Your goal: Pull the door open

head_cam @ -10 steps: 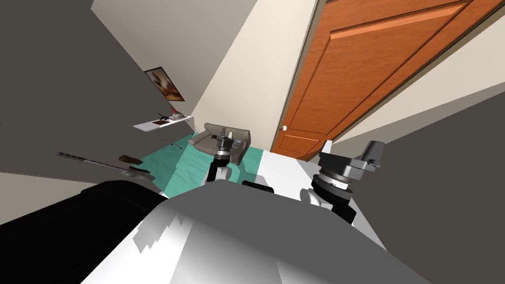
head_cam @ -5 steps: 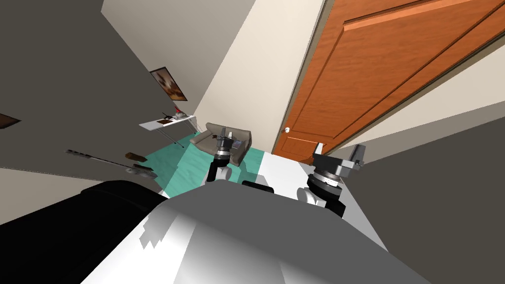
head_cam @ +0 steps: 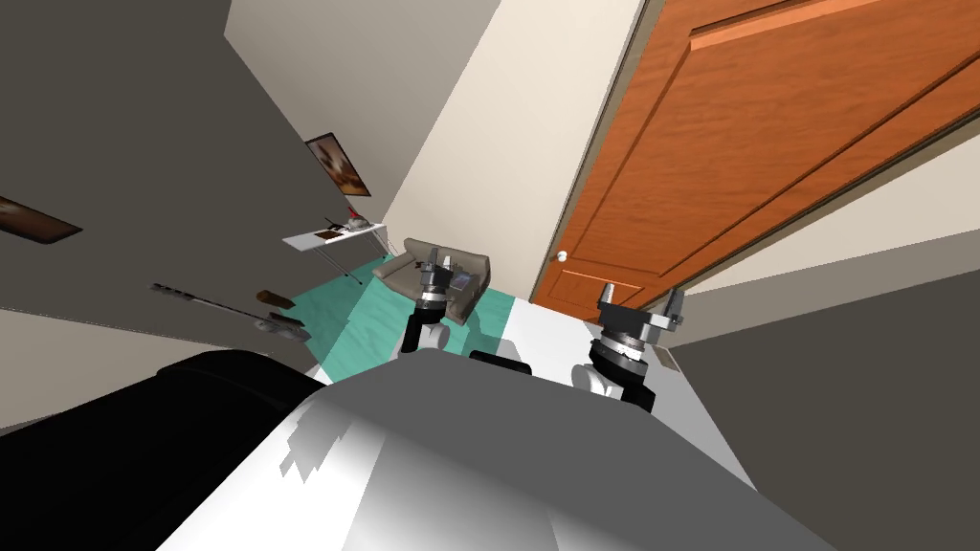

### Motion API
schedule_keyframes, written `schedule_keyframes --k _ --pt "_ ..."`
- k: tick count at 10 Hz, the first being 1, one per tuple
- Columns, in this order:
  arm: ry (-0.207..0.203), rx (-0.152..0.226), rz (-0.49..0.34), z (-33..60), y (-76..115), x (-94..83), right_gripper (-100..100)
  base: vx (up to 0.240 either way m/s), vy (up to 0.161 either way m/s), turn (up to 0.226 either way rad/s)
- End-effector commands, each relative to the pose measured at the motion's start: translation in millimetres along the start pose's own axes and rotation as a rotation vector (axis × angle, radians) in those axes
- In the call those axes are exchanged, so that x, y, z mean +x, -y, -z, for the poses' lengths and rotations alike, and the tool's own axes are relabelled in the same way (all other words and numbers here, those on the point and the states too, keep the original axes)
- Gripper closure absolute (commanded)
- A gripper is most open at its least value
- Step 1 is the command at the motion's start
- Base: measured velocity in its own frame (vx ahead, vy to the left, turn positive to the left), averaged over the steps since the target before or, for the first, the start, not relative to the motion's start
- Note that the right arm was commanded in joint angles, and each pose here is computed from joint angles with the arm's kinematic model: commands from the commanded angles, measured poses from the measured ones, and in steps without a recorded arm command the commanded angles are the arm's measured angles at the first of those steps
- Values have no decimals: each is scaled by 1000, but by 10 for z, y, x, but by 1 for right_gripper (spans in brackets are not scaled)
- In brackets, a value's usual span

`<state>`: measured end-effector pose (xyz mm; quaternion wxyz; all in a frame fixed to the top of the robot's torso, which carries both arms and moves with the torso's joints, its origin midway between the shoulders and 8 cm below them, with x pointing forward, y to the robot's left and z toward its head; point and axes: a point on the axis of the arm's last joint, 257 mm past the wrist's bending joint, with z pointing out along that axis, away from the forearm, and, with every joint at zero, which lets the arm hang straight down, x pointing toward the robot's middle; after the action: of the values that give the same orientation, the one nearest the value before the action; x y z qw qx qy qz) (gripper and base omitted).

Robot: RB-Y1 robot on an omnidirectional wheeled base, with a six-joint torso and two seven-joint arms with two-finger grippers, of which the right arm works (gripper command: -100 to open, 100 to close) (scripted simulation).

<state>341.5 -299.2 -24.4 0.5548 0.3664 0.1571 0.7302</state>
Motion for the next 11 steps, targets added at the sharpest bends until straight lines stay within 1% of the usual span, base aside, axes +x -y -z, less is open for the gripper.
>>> schedule_keyframes --k 1,6,11 --pt "20 16 -49 37 99 -73 -100 110 -31 112" --pt "93 63 -197 213 420 -334 -100 93 -41 96" --pt "183 103 -340 435 739 -622 -100 90 -45 103"
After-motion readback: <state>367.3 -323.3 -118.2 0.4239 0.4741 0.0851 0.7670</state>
